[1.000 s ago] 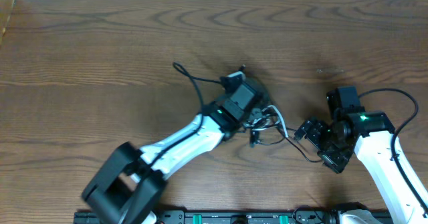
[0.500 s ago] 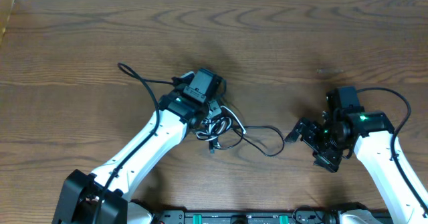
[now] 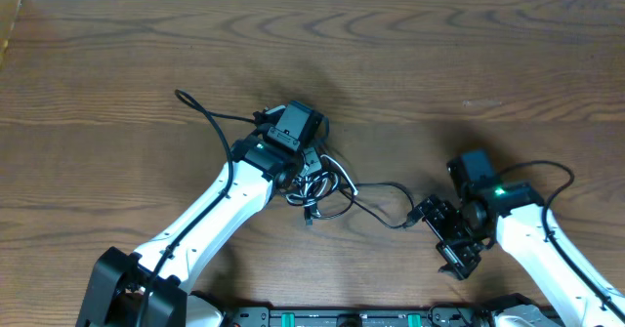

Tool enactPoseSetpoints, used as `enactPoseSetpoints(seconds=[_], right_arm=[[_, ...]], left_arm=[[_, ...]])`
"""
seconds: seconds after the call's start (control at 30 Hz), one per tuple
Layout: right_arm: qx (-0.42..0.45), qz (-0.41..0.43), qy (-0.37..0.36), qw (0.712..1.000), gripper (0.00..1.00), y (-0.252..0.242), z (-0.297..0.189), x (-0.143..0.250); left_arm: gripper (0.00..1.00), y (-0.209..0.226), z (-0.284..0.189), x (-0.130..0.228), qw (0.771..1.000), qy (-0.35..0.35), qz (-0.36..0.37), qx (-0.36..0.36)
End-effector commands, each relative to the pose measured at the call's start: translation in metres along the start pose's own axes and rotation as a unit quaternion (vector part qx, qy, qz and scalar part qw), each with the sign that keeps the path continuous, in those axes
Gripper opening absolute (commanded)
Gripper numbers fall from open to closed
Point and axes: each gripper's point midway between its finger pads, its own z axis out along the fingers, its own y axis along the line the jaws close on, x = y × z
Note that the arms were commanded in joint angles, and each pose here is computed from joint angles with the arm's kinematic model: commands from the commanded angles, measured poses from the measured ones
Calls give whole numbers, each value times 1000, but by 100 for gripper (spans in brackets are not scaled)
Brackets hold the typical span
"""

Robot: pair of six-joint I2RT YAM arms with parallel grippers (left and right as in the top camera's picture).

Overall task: Untangle cables
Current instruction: 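Release the right gripper and move it left toward the bundle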

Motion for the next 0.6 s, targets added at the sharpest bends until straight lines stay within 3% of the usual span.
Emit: enactPoseSetpoints(seconds=[0.0,0.33,0.57], right_arm=[[-8,56,10,998,99,-3,13,3],[-93,-6,6,996,99,35,23,3],[-138,11,-5,990,99,60,19,1]], left_arm=[[8,9,5,4,999,5,35,-14],[8,10,6,6,999,7,35,-16],[8,10,6,6,999,7,35,-16]])
